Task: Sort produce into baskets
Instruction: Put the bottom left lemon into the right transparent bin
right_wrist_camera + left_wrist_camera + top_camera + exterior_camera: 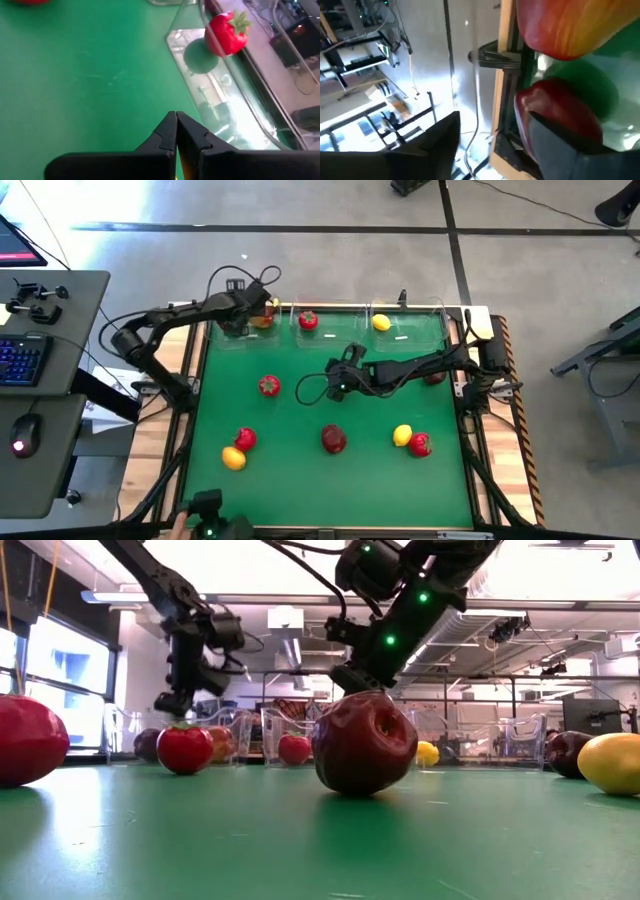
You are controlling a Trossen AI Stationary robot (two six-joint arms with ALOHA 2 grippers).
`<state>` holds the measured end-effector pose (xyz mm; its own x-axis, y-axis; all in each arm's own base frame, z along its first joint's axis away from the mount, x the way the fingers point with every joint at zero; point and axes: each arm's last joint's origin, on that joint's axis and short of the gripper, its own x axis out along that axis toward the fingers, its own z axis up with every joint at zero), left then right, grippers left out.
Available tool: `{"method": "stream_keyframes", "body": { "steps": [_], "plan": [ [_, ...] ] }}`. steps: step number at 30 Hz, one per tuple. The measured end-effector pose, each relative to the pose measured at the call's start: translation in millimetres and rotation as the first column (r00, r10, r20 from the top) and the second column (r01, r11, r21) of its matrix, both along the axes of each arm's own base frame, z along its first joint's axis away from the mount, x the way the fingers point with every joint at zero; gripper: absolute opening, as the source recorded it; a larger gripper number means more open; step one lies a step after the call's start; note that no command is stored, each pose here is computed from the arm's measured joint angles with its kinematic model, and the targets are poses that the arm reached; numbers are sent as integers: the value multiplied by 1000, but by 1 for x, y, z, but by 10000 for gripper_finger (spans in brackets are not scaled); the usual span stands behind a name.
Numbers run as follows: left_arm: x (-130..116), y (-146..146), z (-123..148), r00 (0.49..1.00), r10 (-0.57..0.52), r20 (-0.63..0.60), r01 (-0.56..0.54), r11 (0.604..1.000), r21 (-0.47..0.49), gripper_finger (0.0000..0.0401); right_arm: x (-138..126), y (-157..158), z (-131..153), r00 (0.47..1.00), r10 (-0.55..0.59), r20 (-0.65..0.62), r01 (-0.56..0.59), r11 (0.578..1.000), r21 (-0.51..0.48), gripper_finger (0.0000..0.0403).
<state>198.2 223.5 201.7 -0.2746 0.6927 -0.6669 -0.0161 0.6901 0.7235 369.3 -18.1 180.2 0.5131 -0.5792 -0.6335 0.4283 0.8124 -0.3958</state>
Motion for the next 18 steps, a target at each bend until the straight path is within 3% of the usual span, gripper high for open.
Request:
{"method": "stream_keyframes", "body": {
  "steps": [7, 11, 14, 18],
  "plan": [
    [5, -39, 41, 980, -73, 187, 64, 996, 55, 80, 8, 7, 7, 994, 44, 105, -45, 999, 6, 0],
    [7, -70, 60, 930, -141, 339, 148, 989, 5, 18, 12, 8, 8, 982, 74, 172, -78, 997, 13, 0],
    [8, -96, 70, 881, -197, 431, 245, 968, -59, 6, 7, 10, -3, 959, 126, 253, -137, 990, 28, 0],
    [10, -132, 75, 826, -271, 495, 395, 904, -163, 10, -5, 11, -15, 919, 176, 352, -206, 977, 48, 0]
  ]
}}
